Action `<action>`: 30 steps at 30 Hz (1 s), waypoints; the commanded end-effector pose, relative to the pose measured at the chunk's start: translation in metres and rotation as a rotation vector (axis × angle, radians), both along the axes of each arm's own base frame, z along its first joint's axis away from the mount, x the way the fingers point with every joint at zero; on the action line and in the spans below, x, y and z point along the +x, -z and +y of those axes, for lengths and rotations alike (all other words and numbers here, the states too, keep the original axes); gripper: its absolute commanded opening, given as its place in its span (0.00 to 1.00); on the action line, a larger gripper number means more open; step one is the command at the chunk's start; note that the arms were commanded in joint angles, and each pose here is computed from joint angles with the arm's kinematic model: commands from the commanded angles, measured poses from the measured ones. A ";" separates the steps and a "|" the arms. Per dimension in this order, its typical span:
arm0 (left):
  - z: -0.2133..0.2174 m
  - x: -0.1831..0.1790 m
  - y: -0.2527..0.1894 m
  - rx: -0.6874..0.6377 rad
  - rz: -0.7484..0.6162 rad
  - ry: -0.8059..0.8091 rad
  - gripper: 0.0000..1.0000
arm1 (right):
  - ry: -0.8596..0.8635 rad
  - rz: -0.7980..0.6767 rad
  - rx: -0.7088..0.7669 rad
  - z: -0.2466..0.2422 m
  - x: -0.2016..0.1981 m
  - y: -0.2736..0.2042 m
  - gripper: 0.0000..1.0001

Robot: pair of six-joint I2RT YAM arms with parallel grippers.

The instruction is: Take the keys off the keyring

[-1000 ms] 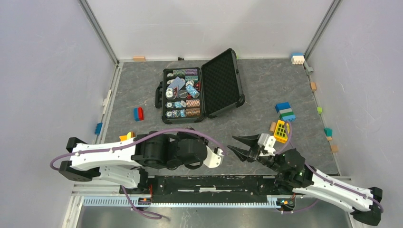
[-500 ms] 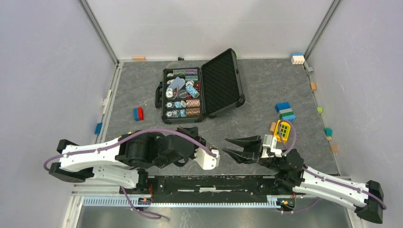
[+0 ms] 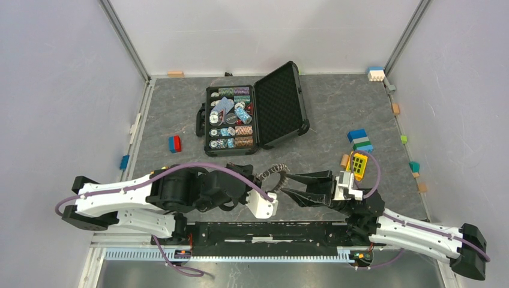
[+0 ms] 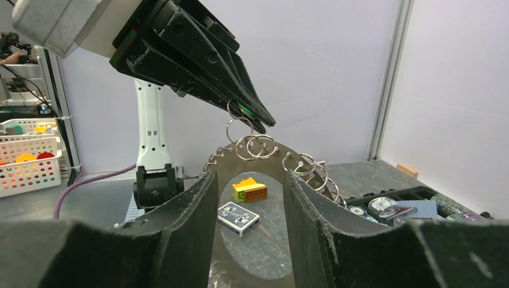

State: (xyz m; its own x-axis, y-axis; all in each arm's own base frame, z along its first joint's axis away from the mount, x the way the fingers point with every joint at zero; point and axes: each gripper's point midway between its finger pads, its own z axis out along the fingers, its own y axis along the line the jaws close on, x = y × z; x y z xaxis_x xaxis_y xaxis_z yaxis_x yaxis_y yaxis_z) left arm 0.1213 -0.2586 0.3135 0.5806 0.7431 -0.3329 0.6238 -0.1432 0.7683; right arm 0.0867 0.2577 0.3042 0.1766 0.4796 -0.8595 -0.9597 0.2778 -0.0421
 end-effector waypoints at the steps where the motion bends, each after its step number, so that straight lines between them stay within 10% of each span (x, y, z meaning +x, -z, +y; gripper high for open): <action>1: -0.014 -0.005 -0.017 -0.075 0.005 0.038 0.02 | -0.017 -0.032 0.043 0.000 -0.004 -0.016 0.49; 30: -0.035 -0.019 -0.007 -0.062 0.080 0.103 0.02 | -0.115 0.001 -0.003 0.021 -0.012 -0.013 0.46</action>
State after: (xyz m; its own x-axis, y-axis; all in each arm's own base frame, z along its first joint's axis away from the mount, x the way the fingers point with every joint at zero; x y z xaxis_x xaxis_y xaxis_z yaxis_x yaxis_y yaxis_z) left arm 0.1058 -0.2825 0.2969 0.6174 0.7024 -0.3542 0.6633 -0.2227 0.7145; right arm 0.0788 0.2822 0.2886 0.1155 0.4260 -0.8973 -0.9828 0.1803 -0.0409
